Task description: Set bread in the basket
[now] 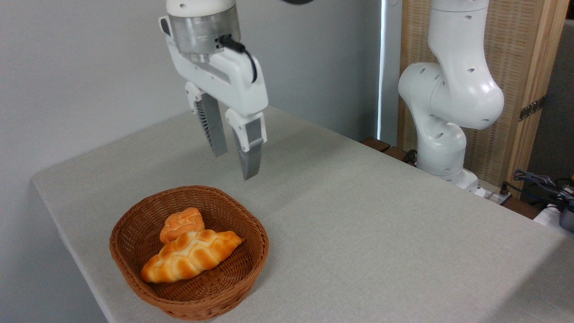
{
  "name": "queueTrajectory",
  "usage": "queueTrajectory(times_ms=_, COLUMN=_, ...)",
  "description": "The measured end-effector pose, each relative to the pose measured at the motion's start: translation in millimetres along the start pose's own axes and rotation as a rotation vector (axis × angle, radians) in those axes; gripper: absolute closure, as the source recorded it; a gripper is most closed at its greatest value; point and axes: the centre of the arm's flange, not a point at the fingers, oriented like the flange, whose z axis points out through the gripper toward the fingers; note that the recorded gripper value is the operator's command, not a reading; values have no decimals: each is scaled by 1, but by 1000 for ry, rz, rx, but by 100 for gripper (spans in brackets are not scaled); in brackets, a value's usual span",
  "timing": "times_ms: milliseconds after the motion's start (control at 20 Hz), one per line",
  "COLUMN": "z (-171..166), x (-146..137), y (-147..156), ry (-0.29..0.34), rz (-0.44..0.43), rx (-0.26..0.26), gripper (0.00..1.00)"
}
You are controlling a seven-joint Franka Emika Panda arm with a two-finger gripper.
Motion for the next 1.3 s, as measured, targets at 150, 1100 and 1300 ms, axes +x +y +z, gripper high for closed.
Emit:
queueTrajectory(times_ms=150, z=-9, x=-4, y=4, ry=6, rz=0, rx=9, gripper=0)
queueTrajectory(times_ms=1100, z=-26, x=-14, y=-7, ry=5, rz=-16, rx=60, gripper=0)
queueTrajectory(times_ms=1300, z=-25, x=-13, y=-6, ry=4, rz=-16, rx=59, gripper=0)
